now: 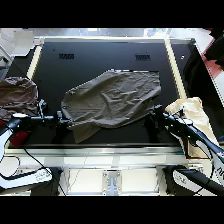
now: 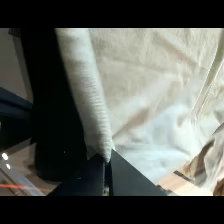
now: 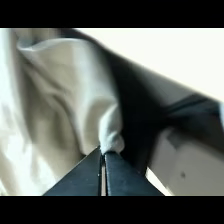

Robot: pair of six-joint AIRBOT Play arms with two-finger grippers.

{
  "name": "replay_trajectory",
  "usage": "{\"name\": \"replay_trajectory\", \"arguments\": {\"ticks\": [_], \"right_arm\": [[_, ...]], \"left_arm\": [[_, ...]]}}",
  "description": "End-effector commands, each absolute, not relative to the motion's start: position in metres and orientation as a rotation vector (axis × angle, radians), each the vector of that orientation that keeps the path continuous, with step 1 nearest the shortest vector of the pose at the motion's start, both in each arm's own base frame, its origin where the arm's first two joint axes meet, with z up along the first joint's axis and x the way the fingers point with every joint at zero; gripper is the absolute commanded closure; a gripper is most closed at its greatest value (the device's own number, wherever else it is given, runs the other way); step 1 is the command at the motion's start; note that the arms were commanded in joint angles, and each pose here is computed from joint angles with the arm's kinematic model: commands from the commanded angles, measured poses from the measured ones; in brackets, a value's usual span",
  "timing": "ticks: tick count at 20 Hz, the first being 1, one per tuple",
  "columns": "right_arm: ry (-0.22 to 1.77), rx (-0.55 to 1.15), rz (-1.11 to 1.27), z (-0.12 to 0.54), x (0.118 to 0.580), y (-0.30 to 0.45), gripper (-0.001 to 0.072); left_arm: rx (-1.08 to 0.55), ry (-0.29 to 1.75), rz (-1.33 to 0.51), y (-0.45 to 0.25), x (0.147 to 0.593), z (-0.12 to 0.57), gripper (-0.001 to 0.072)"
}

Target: Fold the shirts.

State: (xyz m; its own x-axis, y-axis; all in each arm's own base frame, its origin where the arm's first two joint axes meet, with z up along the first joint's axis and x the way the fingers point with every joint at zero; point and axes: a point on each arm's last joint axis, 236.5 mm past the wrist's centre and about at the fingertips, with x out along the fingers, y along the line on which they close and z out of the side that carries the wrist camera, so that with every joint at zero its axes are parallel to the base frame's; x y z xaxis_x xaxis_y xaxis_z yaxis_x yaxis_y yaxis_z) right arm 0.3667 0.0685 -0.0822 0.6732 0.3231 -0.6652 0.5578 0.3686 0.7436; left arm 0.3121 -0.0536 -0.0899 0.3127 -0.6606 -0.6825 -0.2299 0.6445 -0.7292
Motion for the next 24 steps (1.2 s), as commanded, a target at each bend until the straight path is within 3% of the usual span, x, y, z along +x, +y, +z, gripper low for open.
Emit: {"name": "replay_trajectory", "arguments": {"ticks": [1,5,8,11,15,17,20,24], "right_arm": [[0.816,1.116,-0.081,-0.056,0.389,0.07,0.0699],[0.76,0.717,0.3,0.028,0.402,0.107,0.0703],[0.665,0.293,0.444,0.122,0.377,0.107,0.0703],[0.494,0.045,0.433,0.24,0.32,0.093,0.0703],[0.048,-0.066,0.424,0.421,0.224,0.096,0.0705],[-0.112,-0.114,0.407,0.485,0.188,0.096,0.0706],[-0.22,-0.167,0.356,0.537,0.177,0.087,0.0707],[-0.025,-0.144,0.379,0.5,0.259,0.086,0.0706]], "left_arm": [[-0.821,1.175,-0.328,-0.042,0.332,-0.069,0.0695],[-0.668,0.901,-0.311,-0.005,0.369,0.028,0.0695],[-0.481,0.614,-0.273,0.02,0.367,0.149,0.0695],[-0.277,0.316,-0.222,0.015,0.33,0.279,0.0696],[-0.073,-0.141,-0.144,-0.021,0.249,0.459,0.0696],[0.003,-0.263,-0.148,-0.041,0.216,0.514,0.0696],[-0.018,-0.287,-0.167,-0.046,0.212,0.541,0.0696],[-0.16,0.048,-0.261,-0.023,0.284,0.464,0.0697]]}}
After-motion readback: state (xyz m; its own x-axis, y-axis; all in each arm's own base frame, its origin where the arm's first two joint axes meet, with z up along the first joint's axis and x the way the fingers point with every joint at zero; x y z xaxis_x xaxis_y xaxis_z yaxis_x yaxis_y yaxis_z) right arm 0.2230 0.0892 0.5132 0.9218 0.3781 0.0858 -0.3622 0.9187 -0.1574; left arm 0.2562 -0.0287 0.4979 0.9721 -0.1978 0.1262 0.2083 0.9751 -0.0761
